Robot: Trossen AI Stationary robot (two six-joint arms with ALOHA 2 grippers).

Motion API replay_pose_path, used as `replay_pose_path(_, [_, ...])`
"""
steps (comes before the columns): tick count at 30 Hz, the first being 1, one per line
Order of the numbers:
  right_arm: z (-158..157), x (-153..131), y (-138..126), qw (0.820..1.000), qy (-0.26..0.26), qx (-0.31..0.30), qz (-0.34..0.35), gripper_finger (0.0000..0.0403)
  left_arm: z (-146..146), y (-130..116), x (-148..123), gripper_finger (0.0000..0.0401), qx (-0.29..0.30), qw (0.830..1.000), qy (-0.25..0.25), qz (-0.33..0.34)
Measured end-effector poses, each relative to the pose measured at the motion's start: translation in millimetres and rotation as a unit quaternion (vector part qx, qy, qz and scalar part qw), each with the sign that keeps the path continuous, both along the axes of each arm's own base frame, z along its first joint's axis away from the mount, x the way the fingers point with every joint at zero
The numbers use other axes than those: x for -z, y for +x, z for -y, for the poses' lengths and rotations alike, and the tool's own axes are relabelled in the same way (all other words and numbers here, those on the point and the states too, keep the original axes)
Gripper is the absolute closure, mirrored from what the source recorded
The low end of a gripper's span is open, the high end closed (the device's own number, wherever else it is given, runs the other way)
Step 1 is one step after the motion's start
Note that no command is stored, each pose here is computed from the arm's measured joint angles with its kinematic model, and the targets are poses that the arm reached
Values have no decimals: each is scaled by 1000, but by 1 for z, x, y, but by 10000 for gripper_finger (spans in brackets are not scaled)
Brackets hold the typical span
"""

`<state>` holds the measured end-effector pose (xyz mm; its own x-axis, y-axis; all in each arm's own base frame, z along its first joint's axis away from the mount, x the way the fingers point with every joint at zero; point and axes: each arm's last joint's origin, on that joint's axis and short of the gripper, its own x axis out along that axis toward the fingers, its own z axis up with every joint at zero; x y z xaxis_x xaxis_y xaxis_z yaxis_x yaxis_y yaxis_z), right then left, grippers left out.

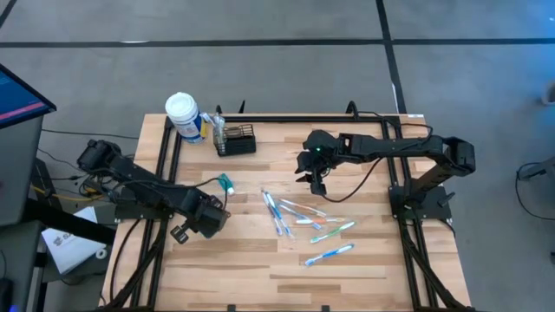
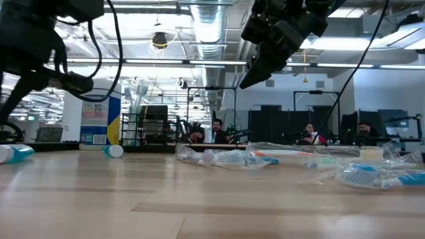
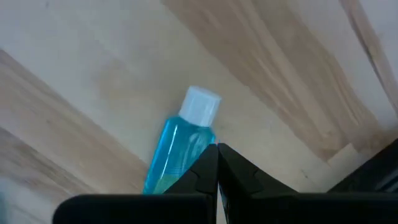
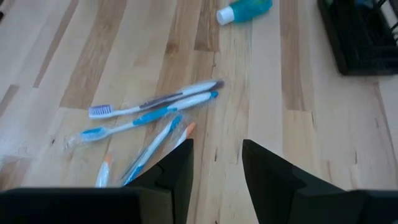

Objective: Pick & Place toothbrushing station
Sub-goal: Put the bottom blue mouthwash into the black wire organizer

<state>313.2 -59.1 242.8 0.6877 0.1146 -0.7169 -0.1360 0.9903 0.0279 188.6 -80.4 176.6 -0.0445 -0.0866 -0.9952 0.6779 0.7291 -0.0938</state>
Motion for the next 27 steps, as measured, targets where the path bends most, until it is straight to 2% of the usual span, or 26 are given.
replay_pose_path(5, [0, -1, 0, 1000, -1, 0, 3, 275, 7, -1, 0, 397, 18, 1000, -1, 5])
replay_pose_path(10, [0, -2, 2, 1000, -3, 0, 12, 275, 10, -1, 0, 388, 30, 998, 41, 29])
replay_pose_path(12, [0, -2, 2, 1000, -3, 0, 12, 275, 10, -1, 0, 381, 30, 998, 43, 35])
replay_pose_path(19, [0, -2, 2, 1000, 1, 4, 11, 275, 11, 2, 0, 339, -8, 998, 38, 45])
replay_pose_path(27, [0, -2, 2, 1000, 6, 8, 10, 275, 14, 2, 0, 286, -3, 998, 34, 54])
